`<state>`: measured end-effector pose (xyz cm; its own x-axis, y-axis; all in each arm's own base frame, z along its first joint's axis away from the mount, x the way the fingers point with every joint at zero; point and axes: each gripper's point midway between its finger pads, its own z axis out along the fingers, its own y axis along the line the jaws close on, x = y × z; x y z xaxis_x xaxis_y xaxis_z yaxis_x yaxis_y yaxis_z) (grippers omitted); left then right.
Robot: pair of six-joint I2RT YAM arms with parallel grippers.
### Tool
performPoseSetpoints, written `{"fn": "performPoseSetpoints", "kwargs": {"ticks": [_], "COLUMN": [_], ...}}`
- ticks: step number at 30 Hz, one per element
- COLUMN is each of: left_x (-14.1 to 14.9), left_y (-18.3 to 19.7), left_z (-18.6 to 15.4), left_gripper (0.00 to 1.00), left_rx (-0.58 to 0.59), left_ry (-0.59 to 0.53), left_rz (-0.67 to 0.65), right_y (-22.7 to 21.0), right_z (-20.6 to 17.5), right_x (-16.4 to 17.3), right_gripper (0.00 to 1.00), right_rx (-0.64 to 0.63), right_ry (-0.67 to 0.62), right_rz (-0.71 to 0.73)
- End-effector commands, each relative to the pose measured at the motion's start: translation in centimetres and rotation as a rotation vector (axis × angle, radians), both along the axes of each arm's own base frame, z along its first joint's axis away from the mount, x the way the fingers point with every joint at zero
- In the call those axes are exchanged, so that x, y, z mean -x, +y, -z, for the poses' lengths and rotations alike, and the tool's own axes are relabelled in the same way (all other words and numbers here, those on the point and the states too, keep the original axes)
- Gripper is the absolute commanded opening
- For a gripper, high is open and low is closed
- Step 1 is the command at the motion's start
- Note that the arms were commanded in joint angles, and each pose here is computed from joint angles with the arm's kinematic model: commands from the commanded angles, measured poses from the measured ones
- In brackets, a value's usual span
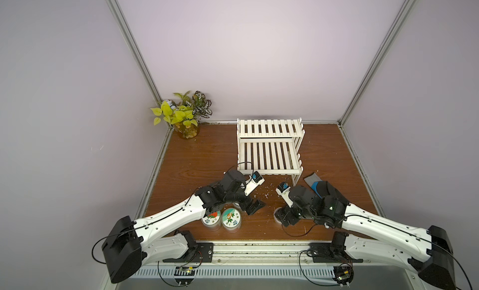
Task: Place the seed container on the shelf
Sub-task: Pick up the seed jar at the center of the board.
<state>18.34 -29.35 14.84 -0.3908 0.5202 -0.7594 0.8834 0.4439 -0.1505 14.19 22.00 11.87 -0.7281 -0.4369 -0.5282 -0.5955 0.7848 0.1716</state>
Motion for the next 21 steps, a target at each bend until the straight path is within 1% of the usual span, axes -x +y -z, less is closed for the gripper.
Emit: {"fn": "performPoseSetpoints", "kwargs": {"ticks": [1,5,8,12,17,21], "left_x": [1.5,1.6,2.0,1.6,1.5,1.3], "left_y": [-0.4,-0.7,-1.0,-0.8,-1.2,-1.2], "left_z": [1.5,1.3,0.9,1.1,0.2,0.4], "left_gripper": [1.0,1.0,1.0,1.0,1.0,1.0], "left_rx": [-0.052,-0.017,0.005,-0.024,0.001,-0.012], "left_ry": [0.018,-0.009,-0.027,-0.053,-0.076,-0.083], "left_rz": [0.065,0.079,0.116,0.112,0.124,0.124], "right_y": [-0.9,-0.5,-0.2,0.5,0.7,0.6], "right_z": [0.5,0.6,1.3,1.9,2.0,2.7], "right_x": [-0.1,0.3,0.6,0.7,0.6,0.6], "right_gripper": [0.92,0.91,0.9,0.91,0.96,0.93], "right_rx": [0.028,0.006,0.0,-0.023,-0.032,-0.005], "right_ry": [-0.016,0.008,0.037,0.063,0.057,0.063], "right_rz": [0.026,0.011,0.015,0.023,0.018,0.013]}}
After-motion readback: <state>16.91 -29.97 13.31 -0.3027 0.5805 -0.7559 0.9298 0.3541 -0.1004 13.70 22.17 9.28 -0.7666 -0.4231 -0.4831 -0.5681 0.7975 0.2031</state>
